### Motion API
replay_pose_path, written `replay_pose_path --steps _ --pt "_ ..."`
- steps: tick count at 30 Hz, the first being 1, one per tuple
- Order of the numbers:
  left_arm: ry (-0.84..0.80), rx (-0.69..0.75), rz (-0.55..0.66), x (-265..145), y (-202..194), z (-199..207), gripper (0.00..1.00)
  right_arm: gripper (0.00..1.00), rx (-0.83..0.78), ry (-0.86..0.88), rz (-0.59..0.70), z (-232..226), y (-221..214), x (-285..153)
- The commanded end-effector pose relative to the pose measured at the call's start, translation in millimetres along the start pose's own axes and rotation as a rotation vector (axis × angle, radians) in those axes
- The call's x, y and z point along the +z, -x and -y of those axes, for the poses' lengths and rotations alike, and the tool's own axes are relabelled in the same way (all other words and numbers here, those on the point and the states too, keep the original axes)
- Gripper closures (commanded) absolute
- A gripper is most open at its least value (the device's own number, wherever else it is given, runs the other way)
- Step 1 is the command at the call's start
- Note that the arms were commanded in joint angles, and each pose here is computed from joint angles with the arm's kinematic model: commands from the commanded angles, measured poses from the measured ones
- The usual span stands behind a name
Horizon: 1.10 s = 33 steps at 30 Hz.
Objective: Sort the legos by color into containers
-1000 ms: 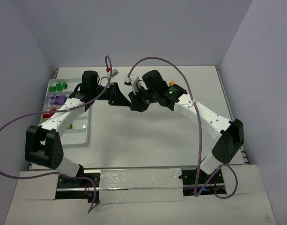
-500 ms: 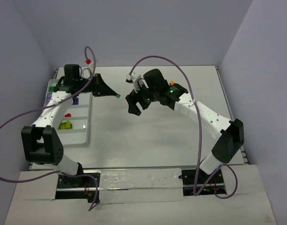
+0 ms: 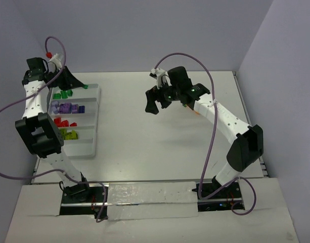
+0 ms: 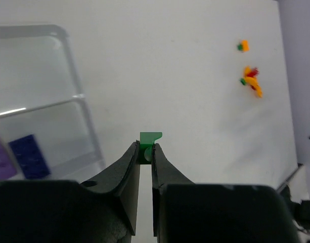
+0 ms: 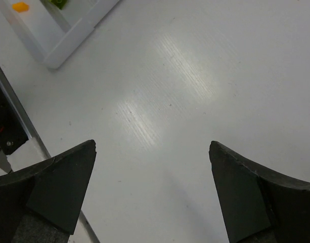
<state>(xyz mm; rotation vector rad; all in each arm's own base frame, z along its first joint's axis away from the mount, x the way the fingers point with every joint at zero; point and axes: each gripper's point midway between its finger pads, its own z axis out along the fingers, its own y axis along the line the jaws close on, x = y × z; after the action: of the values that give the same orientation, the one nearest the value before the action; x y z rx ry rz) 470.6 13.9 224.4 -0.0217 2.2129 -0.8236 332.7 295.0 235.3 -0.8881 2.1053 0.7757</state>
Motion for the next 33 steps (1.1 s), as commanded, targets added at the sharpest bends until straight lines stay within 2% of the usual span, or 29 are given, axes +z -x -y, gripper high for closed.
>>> replay_pose_path --steps 1,5,12,19,33 --pt "0.183 0.035 0.057 -6 29 -48 1.0 0.0 0.003 -0.044 0.035 17 6 5" --pt "0.341 0.057 0.122 -2 56 -90 1.0 0.0 0.004 -0.074 0.022 34 -1 6" --pt "0.617 0.106 0.146 -3 80 -158 0.99 0.0 0.045 -0.095 0.015 61 -10 0" --pt "0.722 0.158 0.122 -2 76 -189 0.97 0.0 0.066 -0.098 -0.001 71 -22 2" --pt "0.805 0.171 0.054 22 56 -242 0.85 0.0 0.093 -0.115 -0.026 81 -30 2"
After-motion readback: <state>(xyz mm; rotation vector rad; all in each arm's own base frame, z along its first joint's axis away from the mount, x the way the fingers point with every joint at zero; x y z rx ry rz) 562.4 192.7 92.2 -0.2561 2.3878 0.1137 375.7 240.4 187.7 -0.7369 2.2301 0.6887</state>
